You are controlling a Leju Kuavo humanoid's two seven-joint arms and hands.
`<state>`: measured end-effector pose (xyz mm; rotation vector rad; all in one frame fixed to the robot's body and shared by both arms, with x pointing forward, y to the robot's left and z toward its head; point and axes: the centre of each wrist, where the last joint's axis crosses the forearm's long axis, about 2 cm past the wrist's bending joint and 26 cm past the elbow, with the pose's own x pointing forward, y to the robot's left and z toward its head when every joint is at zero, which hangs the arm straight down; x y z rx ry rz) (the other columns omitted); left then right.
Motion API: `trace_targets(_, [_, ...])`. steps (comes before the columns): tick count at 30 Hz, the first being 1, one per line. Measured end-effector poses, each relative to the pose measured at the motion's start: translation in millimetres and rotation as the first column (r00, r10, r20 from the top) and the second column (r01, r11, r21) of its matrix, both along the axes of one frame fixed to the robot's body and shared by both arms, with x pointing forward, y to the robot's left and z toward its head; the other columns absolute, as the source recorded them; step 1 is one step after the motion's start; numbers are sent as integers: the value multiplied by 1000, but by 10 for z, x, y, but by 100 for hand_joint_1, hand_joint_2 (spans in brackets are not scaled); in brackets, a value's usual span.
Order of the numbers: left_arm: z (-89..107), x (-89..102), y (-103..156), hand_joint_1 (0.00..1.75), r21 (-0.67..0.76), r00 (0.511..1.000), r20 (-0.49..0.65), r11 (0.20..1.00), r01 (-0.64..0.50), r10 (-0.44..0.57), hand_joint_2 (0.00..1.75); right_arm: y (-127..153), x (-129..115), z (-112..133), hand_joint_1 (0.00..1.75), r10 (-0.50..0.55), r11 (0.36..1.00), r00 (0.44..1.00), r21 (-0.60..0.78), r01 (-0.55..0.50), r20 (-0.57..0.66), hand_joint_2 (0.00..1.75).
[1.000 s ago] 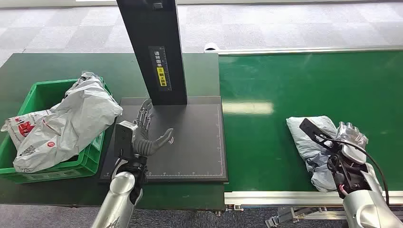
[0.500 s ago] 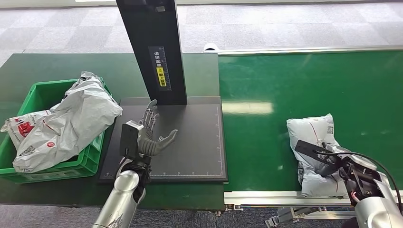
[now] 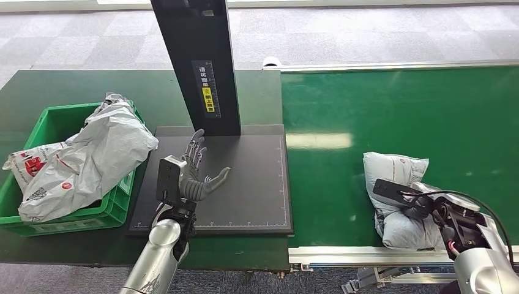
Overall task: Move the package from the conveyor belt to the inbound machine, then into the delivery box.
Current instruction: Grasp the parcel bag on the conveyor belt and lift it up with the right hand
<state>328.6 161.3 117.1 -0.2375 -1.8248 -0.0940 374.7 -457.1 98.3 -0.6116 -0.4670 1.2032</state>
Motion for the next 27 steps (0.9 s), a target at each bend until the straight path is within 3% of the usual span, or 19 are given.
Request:
trace_targets(18, [-5,-2,9,0,2,1000,-1,1000,-10,10,175,201,67,-14,175,40,999,999,5,-40,10,175])
trace_targets(27, [45,-55,92,0,-48,994,51,995,-91,93,175,376,113,-25,175,51,997,977,50,-63,209,175])
